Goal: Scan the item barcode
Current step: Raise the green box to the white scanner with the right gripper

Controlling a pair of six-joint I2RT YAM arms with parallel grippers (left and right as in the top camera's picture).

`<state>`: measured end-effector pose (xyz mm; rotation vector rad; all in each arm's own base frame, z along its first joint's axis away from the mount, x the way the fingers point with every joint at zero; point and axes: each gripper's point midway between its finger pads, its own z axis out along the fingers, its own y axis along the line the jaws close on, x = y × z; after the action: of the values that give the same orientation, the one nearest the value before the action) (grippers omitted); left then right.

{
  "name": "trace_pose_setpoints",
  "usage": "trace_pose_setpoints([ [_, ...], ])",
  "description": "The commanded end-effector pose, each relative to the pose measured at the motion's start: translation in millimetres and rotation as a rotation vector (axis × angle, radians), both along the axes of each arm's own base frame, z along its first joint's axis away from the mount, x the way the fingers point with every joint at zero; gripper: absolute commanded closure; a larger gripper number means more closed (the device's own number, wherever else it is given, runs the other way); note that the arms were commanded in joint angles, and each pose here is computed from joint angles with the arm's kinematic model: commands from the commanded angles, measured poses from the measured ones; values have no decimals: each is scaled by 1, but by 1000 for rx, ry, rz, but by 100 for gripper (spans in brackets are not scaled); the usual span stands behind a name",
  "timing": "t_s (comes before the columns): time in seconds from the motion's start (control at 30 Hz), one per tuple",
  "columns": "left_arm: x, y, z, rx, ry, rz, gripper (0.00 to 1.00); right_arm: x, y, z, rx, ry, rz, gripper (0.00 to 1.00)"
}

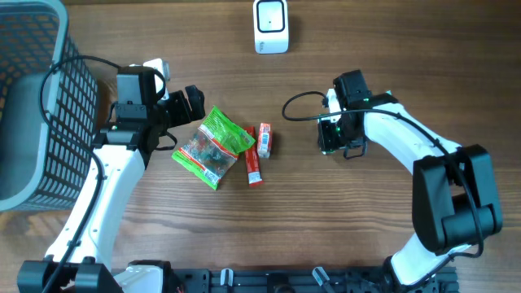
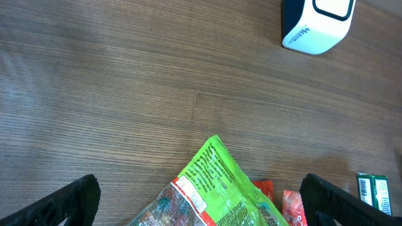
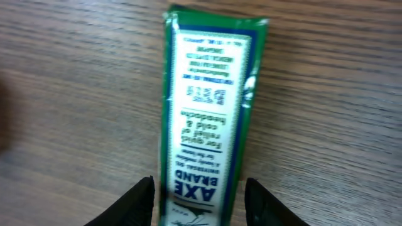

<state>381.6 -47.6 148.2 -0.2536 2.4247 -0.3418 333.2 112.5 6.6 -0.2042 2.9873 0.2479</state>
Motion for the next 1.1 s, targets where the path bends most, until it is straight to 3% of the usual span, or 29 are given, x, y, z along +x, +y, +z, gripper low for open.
trace_pose_setpoints([
  [0.0, 2, 3, 6, 14, -20, -2, 0, -5, -10, -13, -59, 21, -36, 53],
  [0.17, 2, 3, 6, 14, -20, -2, 0, -19, -15, -34, -63, 26, -55, 53],
  [0.27, 2, 3, 6, 14, -20, -2, 0, -18, -23, -35, -104, 8, -60, 68],
  [0.57, 2, 3, 6, 14, -20, -2, 0, 8, -17, 22, -78, -139, -18, 71],
  [0.67, 2, 3, 6, 14, -20, -2, 0, 14, -15, 50, -63, -225, 12, 71],
  [0.73, 2, 3, 6, 14, -20, -2, 0, 15, -15, 80, -65, -301, 73, 79],
  [0.83, 2, 3, 6, 14, -20, -2, 0, 22, -14, 127, -37, -355, 14, 88],
  [1.07, 2, 3, 6, 14, -20, -2, 0, 54, -5, 263, -5, -489, 12, 89],
])
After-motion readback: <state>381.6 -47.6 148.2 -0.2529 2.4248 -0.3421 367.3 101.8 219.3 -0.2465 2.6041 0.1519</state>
